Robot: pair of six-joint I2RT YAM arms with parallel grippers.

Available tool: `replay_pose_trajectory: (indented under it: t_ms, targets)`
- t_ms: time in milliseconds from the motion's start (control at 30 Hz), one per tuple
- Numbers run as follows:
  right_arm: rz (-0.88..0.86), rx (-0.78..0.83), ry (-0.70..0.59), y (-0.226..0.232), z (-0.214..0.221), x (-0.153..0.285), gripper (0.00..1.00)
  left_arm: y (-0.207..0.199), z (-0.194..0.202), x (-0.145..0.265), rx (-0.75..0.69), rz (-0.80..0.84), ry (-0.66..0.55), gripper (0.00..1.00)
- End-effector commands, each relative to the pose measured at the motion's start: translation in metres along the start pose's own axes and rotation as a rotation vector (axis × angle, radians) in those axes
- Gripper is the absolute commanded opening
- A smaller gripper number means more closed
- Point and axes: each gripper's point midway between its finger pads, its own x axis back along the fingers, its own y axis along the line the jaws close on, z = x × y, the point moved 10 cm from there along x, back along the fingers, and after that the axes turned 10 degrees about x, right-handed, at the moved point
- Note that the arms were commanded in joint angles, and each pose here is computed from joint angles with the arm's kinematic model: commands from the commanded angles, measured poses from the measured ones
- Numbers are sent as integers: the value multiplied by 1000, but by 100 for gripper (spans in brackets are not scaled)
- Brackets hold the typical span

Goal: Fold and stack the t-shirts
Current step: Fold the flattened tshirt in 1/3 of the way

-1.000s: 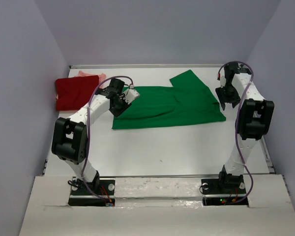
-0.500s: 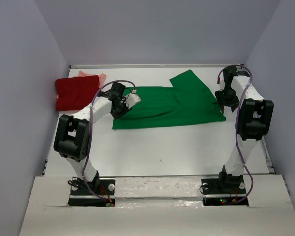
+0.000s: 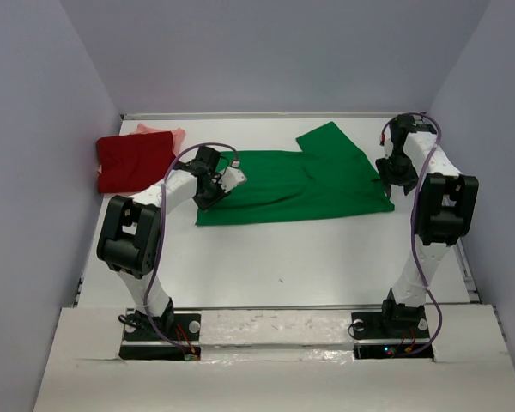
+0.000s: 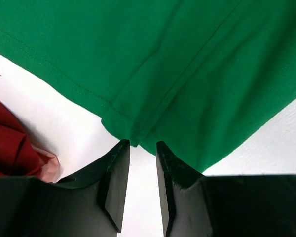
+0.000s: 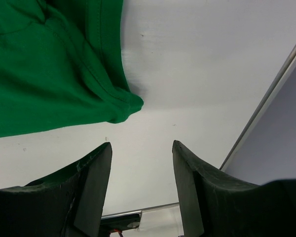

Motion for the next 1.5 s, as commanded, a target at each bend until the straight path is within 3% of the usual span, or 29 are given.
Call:
replay_pose_trajectory:
  t_ms: [0,500,700,833,1267,1467]
  targets:
    - [36,-42,-62,-7,3,22,58,0,4,-1,-20,-1,6,39]
    - [31,-46,-55,-6,3,20,58,-2,9,-14,-29,12,34,39]
    - [25,-49,-52,-6,3,19,57,0,8,-14,-22,-3,34,29]
    - [19,-48,-50,-5,4,18,57,2,4,-9,-15,-15,22,14]
    - [-5,-46,-52,-1,6,13,57,13,-17,26,10,-57,-56,0]
    - [-12,-45,-50,0,7,12,57,13,-22,29,23,-50,-74,0]
